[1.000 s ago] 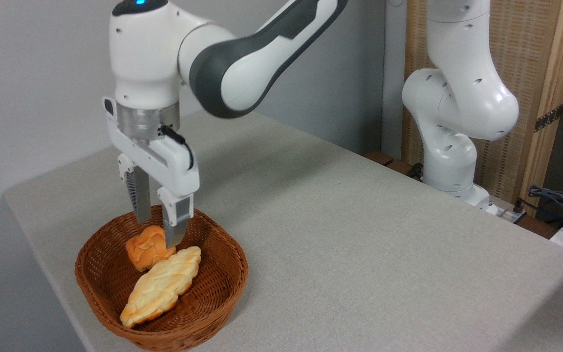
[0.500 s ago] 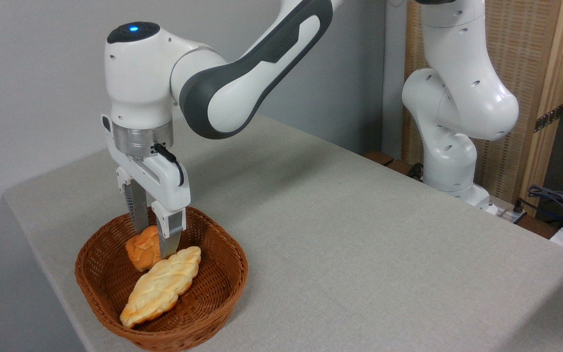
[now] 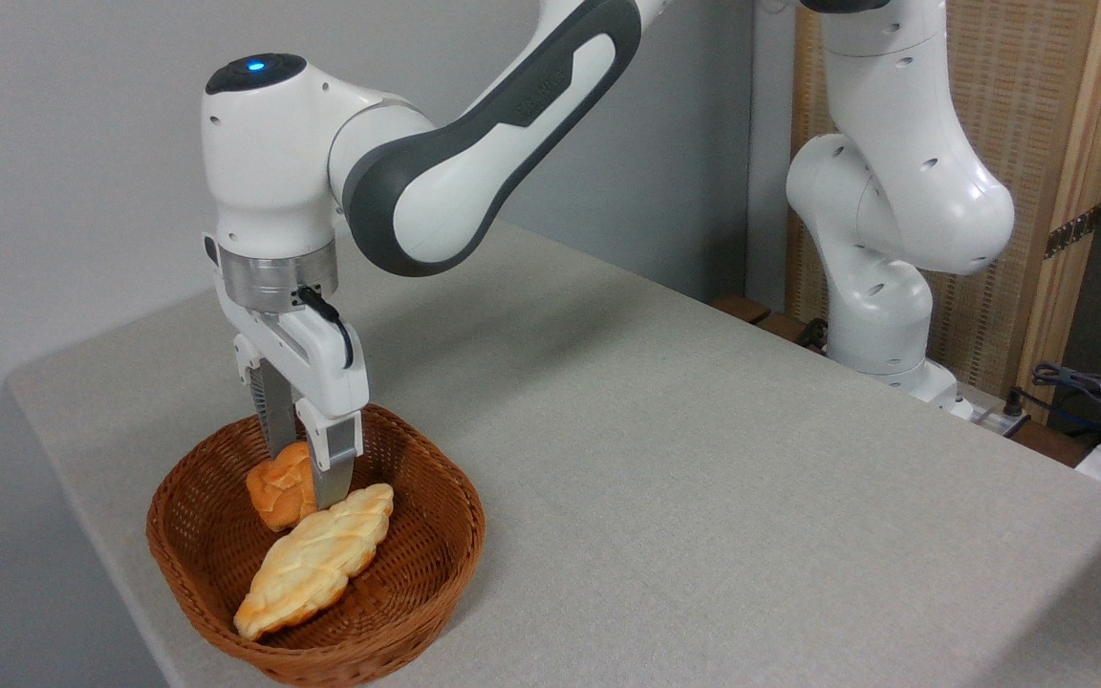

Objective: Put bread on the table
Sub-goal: 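Close the gripper around the small orange bun, then lift the orange bun out of the basket and carry it beside the basket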

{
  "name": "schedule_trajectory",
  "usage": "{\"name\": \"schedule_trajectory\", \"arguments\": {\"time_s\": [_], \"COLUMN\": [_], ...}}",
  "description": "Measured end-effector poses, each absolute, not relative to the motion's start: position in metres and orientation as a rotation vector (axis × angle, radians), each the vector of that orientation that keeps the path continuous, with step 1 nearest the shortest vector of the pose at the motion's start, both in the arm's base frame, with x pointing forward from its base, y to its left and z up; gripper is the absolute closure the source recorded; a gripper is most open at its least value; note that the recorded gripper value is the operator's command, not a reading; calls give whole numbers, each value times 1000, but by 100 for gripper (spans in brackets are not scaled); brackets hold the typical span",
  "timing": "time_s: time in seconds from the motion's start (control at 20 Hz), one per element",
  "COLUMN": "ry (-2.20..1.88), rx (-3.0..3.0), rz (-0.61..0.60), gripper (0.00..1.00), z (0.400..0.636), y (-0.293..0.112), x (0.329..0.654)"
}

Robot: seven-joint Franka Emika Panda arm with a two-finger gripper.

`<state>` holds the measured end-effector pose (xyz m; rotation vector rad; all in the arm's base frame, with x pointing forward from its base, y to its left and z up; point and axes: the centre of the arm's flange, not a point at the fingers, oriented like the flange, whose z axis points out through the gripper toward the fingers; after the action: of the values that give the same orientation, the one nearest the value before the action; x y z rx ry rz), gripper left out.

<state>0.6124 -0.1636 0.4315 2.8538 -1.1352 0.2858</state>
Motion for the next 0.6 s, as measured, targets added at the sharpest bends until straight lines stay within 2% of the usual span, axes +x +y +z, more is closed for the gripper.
{"name": "schedule_trajectory", "arguments": {"time_s": [0.4, 0.6], "ry": [-1133, -1108], "rx": [2856, 2872], "rz": [293, 334], "gripper": [67, 63], "z": [434, 449], "y": [-162, -151], "x": [614, 617]}}
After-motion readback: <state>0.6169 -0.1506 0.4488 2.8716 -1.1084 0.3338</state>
